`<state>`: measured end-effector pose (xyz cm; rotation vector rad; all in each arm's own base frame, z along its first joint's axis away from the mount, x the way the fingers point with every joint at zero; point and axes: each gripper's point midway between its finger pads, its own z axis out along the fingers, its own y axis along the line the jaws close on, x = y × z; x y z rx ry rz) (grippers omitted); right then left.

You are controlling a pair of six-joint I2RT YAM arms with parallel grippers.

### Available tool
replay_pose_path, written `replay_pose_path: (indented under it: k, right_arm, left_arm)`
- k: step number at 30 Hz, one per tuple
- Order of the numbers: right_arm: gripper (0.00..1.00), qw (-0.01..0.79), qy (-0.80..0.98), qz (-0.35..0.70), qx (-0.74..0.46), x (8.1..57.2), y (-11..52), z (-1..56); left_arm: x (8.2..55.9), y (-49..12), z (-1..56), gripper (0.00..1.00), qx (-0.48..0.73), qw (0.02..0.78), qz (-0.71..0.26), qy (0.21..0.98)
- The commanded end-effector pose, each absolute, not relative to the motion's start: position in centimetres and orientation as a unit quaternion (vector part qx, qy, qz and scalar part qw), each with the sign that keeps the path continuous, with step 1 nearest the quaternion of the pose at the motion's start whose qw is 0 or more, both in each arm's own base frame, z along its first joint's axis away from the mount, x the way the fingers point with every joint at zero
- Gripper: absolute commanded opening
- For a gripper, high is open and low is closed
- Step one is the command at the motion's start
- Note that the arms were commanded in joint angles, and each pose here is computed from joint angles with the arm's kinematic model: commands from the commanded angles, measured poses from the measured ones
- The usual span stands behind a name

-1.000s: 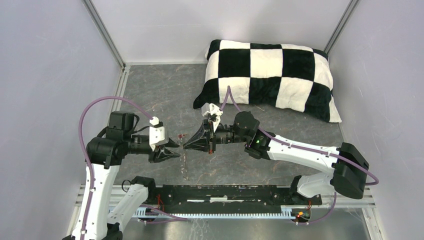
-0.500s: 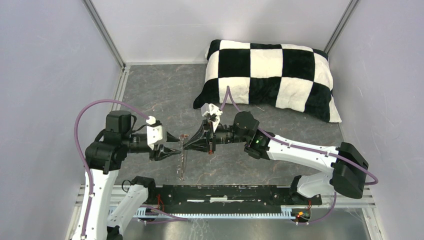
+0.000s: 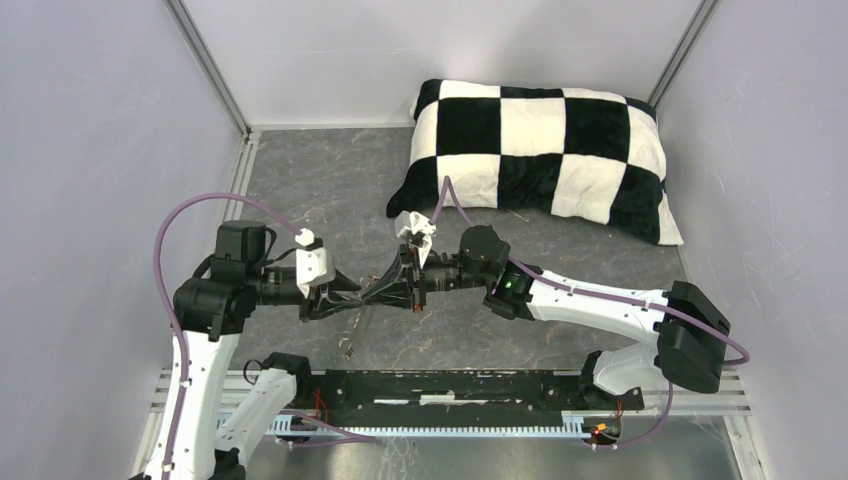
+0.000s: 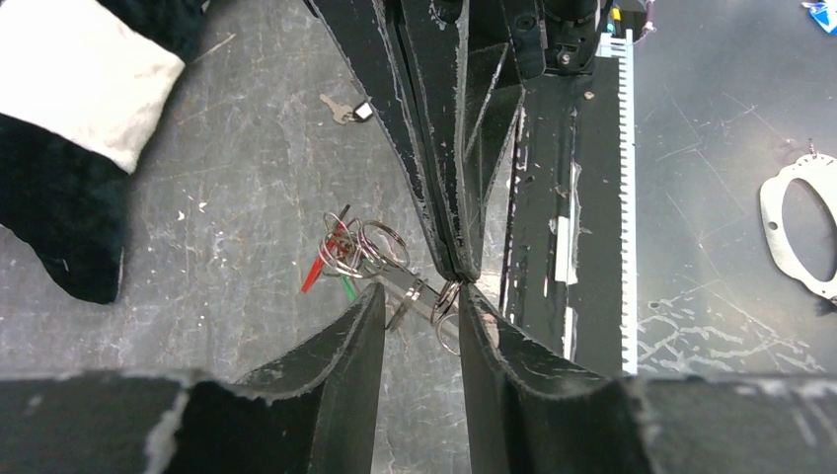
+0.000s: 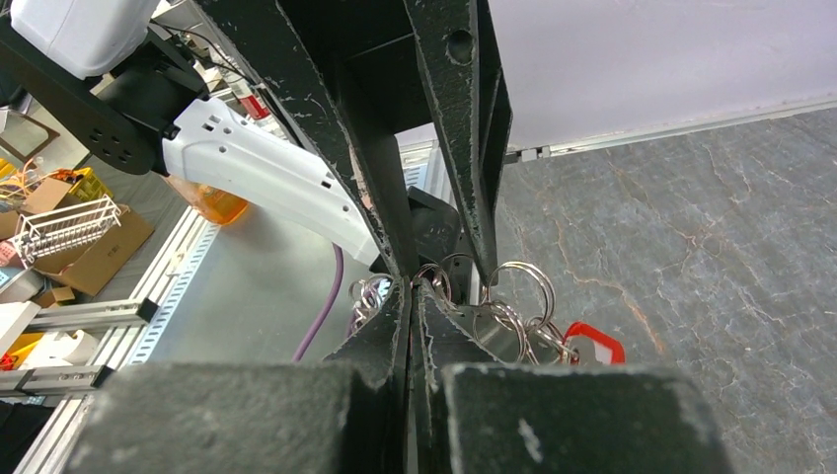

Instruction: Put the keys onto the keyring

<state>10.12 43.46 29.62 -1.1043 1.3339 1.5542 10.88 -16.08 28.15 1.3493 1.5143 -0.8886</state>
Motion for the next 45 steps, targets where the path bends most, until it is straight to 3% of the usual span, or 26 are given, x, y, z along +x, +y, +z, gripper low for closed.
replay_pose_path:
  k: [1,7,17,18,21,25,45]
  right_arm:
    - [0.01,0.425,0.504,0.621,-0.424,10.3,44.2,32.6]
    - [0.0,0.438,0.523,0.608,-0.405,11.1,43.7,32.3]
    - [0.0,0.446,0.551,0.596,-0.376,12.0,43.1,31.4]
    - [0.0,0.448,0.551,0.597,-0.374,12.0,43.0,31.5]
    - [0.0,0.447,0.546,0.605,-0.369,11.9,42.9,31.7]
    - [0.0,0.439,0.535,0.619,-0.371,11.2,42.9,32.1]
    - [0.0,0.42,0.521,0.638,-0.381,10.5,43.7,32.6]
  left_arm:
    - [10.1,-16.4,28.3,0.39,0.558,0.444,-0.374,0.593]
    - [10.5,-15.4,27.7,0.54,0.578,0.451,-0.322,0.6]
    - [11.1,-14.1,30.3,0.75,0.576,0.53,-0.222,0.581]
    - [10.9,-14.1,30.3,0.73,0.574,0.528,-0.228,0.584]
    - [9.6,-14.5,29.1,0.54,0.581,0.493,-0.268,0.59]
    - [9.5,-15.0,28.1,0.44,0.58,0.458,-0.311,0.598]
    - [10.3,-15.8,28.1,0.42,0.564,0.442,-0.349,0.604]
